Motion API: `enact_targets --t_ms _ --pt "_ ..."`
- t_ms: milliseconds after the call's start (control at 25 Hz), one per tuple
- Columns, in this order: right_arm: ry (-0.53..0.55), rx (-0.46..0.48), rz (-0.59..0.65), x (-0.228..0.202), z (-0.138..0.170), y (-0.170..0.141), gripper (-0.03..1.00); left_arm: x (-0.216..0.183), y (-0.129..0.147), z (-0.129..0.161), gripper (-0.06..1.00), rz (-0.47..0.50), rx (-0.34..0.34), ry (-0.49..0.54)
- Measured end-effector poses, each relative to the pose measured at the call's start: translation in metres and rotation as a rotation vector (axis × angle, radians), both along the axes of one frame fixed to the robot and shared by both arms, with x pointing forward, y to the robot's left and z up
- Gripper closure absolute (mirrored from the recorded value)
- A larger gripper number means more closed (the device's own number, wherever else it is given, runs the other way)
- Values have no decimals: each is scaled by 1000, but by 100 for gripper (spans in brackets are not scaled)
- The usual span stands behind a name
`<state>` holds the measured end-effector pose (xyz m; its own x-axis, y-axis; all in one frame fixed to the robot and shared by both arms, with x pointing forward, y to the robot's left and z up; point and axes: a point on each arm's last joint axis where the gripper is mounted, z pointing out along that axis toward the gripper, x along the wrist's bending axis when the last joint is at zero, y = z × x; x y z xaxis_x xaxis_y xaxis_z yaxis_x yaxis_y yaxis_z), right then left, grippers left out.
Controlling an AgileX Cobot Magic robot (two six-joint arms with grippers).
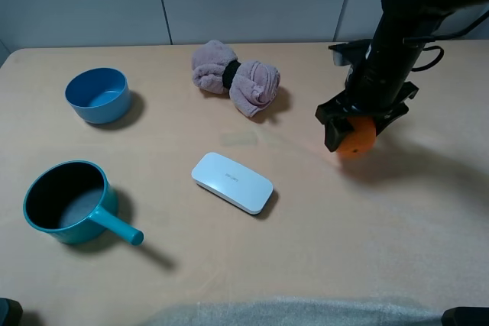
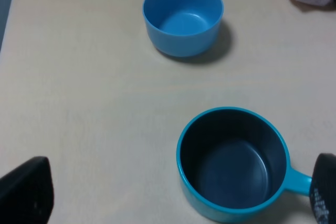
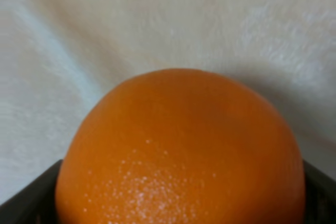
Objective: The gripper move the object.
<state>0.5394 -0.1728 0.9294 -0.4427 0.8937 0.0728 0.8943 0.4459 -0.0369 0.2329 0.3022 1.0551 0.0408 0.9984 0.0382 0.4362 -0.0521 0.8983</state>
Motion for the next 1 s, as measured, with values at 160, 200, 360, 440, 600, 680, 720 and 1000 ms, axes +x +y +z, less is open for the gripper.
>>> enact_targets --t_ms 160,200,360,440,600,680,720,1000 --pt "-54 23 3 8 25 3 38 0 0 0 -5 0 0 0" --pt "-68 29 4 10 32 4 38 0 0 0 -5 0 0 0" --pt "-90 41 8 19 54 8 38 0 0 0 -5 0 0 0" --pt "-100 45 10 22 61 9 38 0 0 0 -5 0 0 0" --pt "-124 56 12 28 73 12 38 0 0 0 -5 0 0 0" --pt "-128 58 13 29 77 12 38 0 0 0 -5 0 0 0" --pt "-128 58 13 29 77 12 38 0 0 0 -5 0 0 0" --pt "-130 61 36 26 78 20 38 0 0 0 -5 0 0 0"
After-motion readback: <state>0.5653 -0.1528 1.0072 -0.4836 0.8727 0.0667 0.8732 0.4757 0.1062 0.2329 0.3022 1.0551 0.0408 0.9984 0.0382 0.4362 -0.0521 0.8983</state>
